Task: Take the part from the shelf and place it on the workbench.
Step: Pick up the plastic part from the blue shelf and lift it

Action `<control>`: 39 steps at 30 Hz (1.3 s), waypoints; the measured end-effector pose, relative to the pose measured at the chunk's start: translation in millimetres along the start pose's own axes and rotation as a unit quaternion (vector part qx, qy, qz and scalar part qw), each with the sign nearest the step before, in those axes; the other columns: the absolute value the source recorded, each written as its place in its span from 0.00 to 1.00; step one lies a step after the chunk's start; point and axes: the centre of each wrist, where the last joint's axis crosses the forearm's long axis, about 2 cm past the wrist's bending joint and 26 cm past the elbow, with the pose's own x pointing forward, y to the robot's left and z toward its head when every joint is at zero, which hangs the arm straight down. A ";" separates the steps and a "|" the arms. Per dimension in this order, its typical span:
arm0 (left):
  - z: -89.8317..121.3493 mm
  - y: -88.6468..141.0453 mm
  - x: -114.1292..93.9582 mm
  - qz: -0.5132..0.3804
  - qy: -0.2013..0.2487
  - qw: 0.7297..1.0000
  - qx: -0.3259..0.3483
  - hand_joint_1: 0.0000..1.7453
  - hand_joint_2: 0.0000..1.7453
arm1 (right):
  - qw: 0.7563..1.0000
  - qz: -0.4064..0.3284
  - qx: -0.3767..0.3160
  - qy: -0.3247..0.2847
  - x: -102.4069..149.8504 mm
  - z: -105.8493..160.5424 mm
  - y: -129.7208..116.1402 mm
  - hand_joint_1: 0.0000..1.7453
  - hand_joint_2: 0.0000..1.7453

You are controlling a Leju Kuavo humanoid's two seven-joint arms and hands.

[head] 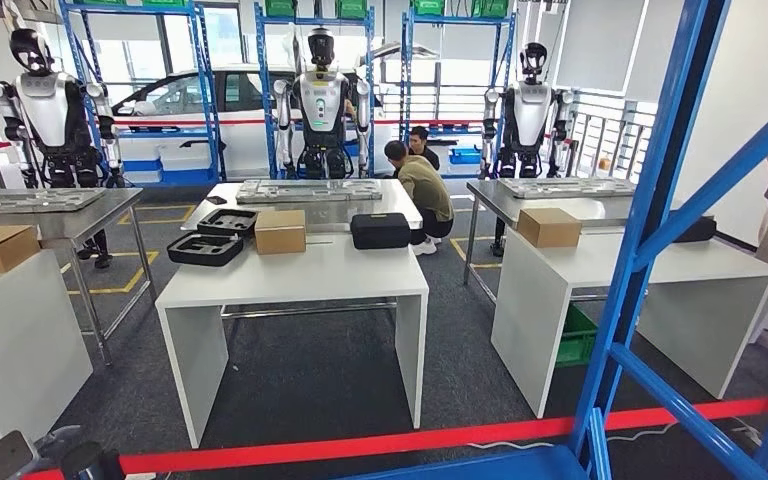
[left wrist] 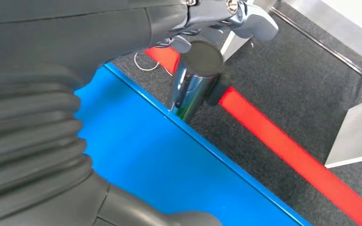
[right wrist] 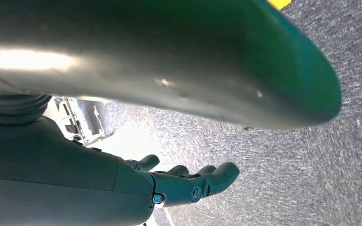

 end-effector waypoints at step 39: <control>6.0 -10.3 -14.0 0.004 -0.019 1.000 0.019 0.00 0.00 | 1.000 -0.003 0.001 -0.004 2.8 0.4 6.6 0.00 0.00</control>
